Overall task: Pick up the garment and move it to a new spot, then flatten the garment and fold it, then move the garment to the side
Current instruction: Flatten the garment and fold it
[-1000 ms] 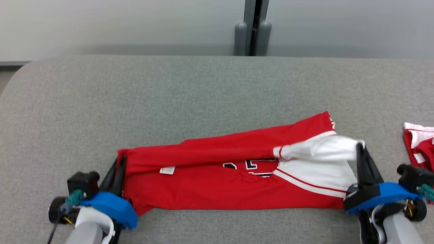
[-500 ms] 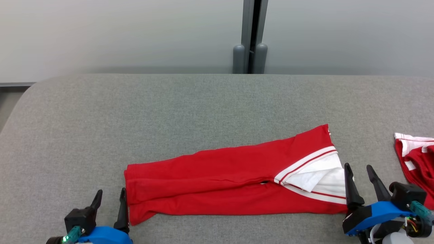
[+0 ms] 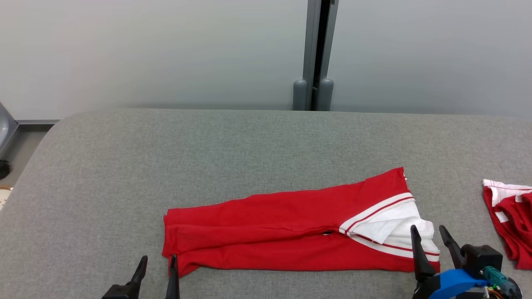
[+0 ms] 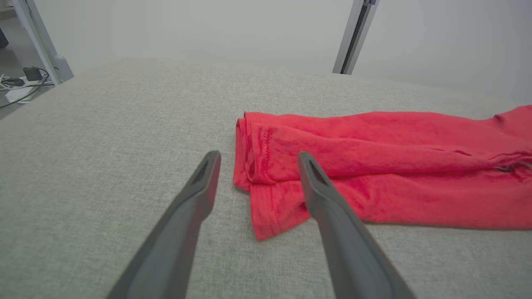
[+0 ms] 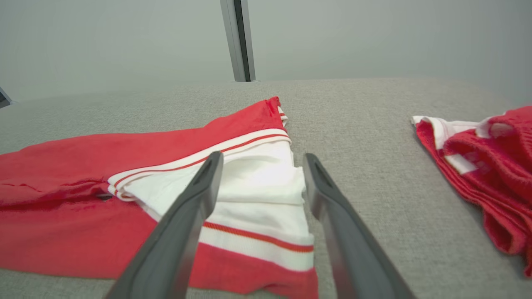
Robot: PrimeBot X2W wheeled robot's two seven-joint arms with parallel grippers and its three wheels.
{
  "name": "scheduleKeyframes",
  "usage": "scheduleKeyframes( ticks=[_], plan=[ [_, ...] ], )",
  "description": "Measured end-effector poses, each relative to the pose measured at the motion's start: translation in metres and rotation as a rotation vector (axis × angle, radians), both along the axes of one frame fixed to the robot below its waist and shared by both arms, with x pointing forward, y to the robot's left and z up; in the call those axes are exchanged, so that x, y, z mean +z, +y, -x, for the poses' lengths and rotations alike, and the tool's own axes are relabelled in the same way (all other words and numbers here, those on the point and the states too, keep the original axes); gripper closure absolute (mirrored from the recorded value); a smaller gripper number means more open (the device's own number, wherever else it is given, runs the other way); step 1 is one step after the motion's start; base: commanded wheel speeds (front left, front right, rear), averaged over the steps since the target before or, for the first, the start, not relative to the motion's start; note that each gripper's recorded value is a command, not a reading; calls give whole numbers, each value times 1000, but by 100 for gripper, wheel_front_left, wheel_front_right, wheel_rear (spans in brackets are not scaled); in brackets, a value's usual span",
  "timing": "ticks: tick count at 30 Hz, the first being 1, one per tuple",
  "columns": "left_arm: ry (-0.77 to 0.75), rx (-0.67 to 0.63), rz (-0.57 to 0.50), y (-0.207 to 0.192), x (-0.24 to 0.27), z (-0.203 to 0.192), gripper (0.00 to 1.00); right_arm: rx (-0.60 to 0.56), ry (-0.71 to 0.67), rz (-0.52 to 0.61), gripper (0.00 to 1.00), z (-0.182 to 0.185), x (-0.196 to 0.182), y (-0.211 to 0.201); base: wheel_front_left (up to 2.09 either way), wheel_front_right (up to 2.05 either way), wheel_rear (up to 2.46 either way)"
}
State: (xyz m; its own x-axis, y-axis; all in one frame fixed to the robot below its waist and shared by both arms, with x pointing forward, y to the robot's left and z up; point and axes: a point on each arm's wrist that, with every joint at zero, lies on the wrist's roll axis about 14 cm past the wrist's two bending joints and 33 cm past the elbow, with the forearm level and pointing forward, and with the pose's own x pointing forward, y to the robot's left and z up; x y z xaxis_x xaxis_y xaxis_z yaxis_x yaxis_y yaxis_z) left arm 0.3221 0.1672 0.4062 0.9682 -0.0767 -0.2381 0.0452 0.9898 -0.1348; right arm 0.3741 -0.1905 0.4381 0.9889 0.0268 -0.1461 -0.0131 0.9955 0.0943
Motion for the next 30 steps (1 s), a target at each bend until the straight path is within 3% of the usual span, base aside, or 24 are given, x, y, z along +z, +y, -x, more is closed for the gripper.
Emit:
scheduleKeyframes(
  ticks=[8, 13, 21, 25, 26, 27, 28, 30],
  plan=[
    [20, -12, 8, -4, -6, 4, 0, -7, 43, -4, 0, 0, -12, -1, 0, 0, 0],
    [51, -21, 8, -6, -15, -1, 0, -17, 89, 4, 0, -27, -16, -4, 0, 0, 0],
    [90, -4, 11, 0, -26, -3, 0, -24, 306, 15, 0, -39, -64, -4, 0, 0, 0],
    [100, 21, 10, 7, -28, -3, 0, -11, 346, -18, 0, -43, -77, 7, 0, 0, 0],
    [105, 25, 11, 9, -30, -2, 0, -11, 350, -29, 5, -44, -80, 8, 0, 0, 0],
    [108, 29, 11, 10, -30, -2, 0, -7, 359, -36, 28, -43, -83, 10, 0, 0, 0],
    [110, 33, 11, 11, -31, -1, 0, -4, 359, -42, 99, -43, -84, 11, 0, 0, 0],
    [113, 32, 11, 11, -32, -2, 0, -1, 344, -68, 100, -44, -83, 16, 0, 0, 0]
  ],
)
